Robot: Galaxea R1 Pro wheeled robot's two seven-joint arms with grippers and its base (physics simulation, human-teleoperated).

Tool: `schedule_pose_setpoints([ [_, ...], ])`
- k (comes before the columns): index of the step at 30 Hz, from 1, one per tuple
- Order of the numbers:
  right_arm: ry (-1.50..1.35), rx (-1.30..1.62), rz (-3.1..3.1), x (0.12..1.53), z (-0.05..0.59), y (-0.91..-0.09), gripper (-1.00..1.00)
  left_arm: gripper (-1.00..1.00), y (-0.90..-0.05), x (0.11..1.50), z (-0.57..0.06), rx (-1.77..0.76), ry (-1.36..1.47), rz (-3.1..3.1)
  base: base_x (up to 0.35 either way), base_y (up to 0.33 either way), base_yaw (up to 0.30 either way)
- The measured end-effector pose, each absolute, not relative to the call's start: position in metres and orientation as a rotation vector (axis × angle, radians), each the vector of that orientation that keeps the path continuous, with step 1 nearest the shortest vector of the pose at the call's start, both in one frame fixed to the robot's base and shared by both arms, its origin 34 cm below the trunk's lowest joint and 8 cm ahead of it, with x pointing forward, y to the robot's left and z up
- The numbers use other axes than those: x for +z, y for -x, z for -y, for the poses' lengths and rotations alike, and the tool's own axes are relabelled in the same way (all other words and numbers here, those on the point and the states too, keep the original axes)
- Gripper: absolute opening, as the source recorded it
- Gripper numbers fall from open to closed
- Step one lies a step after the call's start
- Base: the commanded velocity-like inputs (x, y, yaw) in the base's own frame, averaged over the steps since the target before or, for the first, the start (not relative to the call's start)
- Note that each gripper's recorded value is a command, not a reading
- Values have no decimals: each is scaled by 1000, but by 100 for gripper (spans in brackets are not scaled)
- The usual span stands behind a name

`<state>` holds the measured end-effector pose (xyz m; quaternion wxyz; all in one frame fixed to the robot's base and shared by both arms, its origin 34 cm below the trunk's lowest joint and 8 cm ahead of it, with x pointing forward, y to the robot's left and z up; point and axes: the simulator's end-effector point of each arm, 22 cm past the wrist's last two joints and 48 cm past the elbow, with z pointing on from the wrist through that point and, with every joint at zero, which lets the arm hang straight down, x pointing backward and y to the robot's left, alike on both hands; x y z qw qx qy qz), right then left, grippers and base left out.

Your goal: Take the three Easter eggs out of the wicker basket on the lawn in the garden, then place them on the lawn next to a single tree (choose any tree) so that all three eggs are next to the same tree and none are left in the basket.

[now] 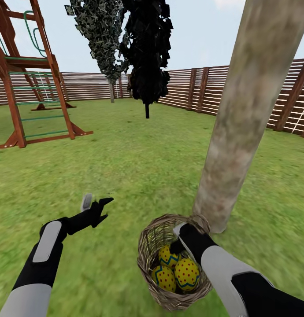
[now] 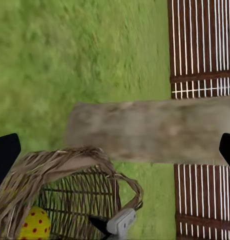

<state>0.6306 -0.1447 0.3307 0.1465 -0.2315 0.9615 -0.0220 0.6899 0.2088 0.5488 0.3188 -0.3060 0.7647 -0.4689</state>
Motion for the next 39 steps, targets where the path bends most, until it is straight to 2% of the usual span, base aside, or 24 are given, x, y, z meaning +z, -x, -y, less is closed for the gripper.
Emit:
schedule_pose_setpoints([
  [39,695,-74,-2870,284,156,-607,100,100,-673,460,-205,-1235,955,-2138,0,0,0],
])
